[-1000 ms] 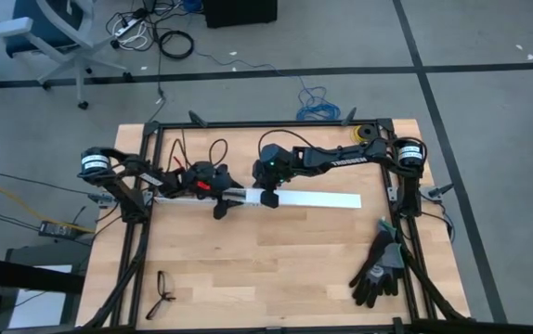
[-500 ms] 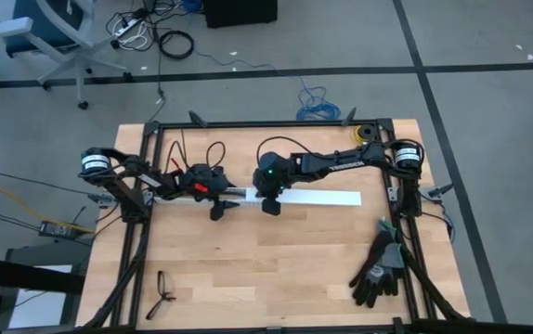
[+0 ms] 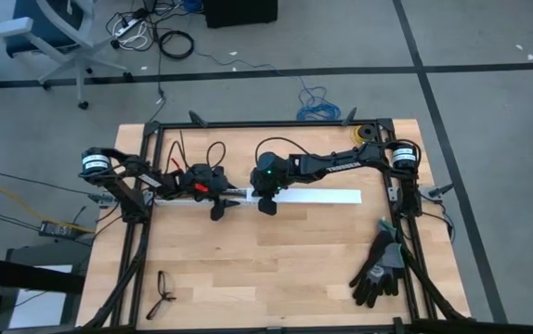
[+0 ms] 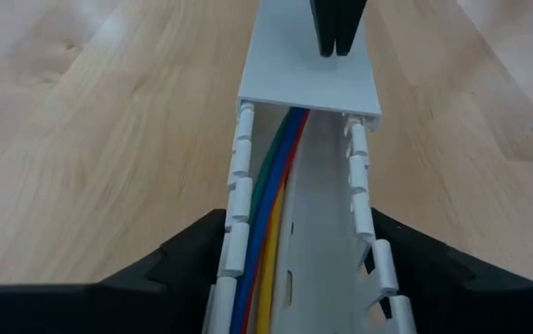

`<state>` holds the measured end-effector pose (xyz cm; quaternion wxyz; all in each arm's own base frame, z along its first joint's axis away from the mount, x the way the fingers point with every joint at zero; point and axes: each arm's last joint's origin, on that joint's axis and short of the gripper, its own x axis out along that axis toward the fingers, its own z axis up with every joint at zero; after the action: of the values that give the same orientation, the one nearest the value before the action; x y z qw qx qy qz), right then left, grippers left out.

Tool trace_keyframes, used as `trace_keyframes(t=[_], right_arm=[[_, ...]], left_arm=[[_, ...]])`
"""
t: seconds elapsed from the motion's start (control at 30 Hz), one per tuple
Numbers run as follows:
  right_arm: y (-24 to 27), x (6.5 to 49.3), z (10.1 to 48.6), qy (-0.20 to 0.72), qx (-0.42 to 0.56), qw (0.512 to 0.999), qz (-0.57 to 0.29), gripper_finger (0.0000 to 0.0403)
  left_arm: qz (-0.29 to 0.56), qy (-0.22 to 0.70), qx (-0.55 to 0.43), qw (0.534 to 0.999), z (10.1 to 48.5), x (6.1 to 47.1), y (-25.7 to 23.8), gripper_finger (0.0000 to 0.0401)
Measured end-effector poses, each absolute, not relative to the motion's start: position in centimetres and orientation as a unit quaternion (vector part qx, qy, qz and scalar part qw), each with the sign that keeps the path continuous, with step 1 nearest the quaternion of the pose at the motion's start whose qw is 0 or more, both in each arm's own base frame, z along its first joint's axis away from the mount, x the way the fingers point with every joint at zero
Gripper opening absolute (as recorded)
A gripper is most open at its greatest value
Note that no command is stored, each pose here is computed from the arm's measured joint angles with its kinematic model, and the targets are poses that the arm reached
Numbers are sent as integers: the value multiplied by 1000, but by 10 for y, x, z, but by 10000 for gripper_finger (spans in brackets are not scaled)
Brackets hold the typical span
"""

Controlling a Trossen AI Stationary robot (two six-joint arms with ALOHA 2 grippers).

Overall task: Ziptie cables
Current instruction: Close the white cable duct with the white cable duct cover

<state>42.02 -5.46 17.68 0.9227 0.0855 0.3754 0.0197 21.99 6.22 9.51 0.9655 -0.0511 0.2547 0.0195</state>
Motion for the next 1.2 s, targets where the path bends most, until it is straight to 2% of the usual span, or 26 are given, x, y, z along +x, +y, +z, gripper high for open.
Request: trace_keyframes(t=[0.33,0.5,0.63,0.83,0.93,1.03,1.2], right_arm=[[-59,450,148,326,73,942,28,0],[-57,458,158,292,26,955,37,0],[-55,453,185,272,6,962,33,0],[-55,425,192,398,8,917,-8,0],[-55,418,191,430,22,902,-19,0],[-55,421,179,434,32,900,-13,0],[-57,438,160,390,38,920,-1,0]], left_arm=[[22,255,-51,965,95,220,62,244],[32,253,-49,966,96,220,63,244],[36,254,-49,965,95,220,63,244],[42,255,-50,965,95,220,64,244],[42,255,-48,965,95,220,64,244],[41,254,-45,965,96,223,64,244],[38,256,-45,965,97,230,67,244]])
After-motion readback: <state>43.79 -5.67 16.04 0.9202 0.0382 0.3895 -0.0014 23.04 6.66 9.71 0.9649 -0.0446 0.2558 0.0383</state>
